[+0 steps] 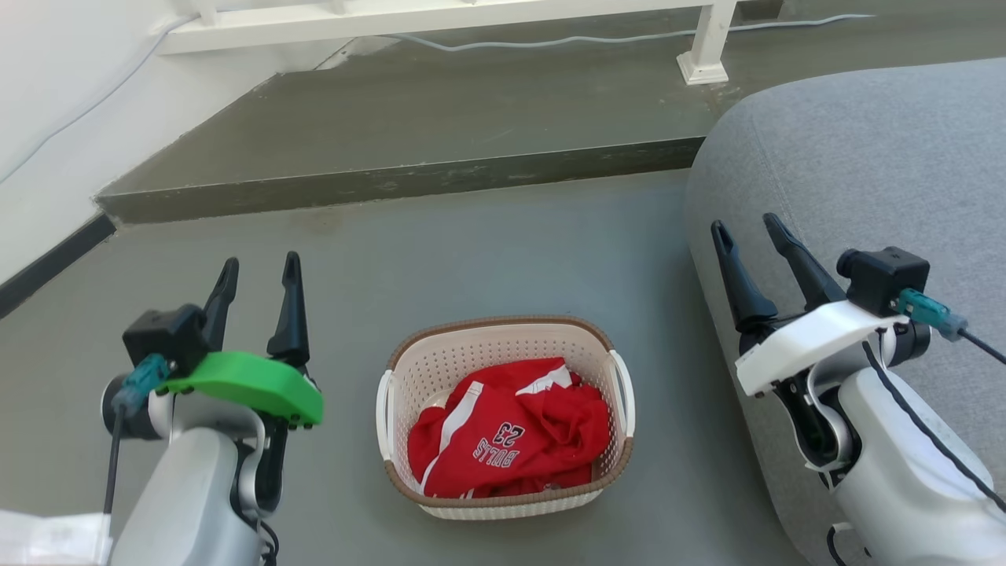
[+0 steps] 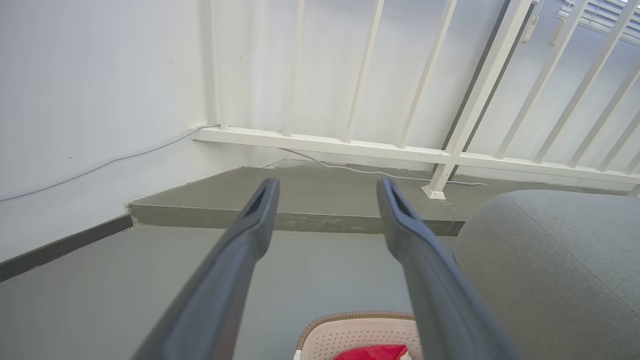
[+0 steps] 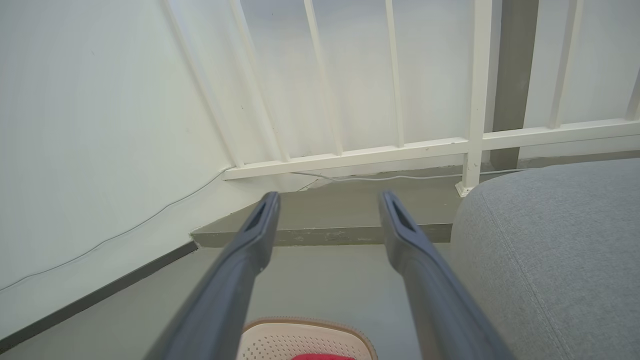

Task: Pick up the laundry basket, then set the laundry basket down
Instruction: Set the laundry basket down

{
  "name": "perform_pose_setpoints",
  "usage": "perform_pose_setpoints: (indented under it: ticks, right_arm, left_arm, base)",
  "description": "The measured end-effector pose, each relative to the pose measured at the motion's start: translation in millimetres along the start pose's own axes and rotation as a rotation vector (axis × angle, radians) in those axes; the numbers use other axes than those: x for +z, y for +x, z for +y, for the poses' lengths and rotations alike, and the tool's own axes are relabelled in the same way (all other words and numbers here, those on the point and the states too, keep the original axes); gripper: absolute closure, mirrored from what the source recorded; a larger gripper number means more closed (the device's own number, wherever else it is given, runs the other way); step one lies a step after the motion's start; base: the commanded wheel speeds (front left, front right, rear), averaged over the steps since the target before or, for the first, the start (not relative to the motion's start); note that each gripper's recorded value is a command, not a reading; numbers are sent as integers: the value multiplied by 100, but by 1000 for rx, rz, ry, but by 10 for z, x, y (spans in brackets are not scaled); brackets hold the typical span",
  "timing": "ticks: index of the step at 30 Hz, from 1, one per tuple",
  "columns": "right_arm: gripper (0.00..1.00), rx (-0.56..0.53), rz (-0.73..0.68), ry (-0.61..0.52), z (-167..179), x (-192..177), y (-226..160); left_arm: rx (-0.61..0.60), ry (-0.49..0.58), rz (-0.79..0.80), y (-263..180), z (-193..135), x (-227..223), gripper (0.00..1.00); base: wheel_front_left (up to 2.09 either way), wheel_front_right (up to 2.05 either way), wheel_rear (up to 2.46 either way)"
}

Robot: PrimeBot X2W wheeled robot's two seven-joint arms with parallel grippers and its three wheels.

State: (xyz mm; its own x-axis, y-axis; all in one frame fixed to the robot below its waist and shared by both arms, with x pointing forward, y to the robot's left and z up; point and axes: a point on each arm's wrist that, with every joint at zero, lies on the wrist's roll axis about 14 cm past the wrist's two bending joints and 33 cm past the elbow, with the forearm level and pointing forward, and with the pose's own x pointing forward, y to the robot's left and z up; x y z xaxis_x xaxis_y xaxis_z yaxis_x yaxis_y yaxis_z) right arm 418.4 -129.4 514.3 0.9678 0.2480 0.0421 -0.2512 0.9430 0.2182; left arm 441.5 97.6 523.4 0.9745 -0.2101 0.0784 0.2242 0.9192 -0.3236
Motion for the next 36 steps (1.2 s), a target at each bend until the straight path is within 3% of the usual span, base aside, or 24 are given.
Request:
perform_pose_setpoints:
  ticks: [15, 36]
  right_arm:
    - [0, -36, -47, -27, -1, 58, -237]
    - [0, -64, -56, -37, -59, 43, -377]
  left_arm:
    - [7, -3, 20, -309, -37, -157, 0]
    - [5, 26, -4, -398, -39, -110, 0]
  base:
    - [0, 0, 0]
    - [0, 0, 0]
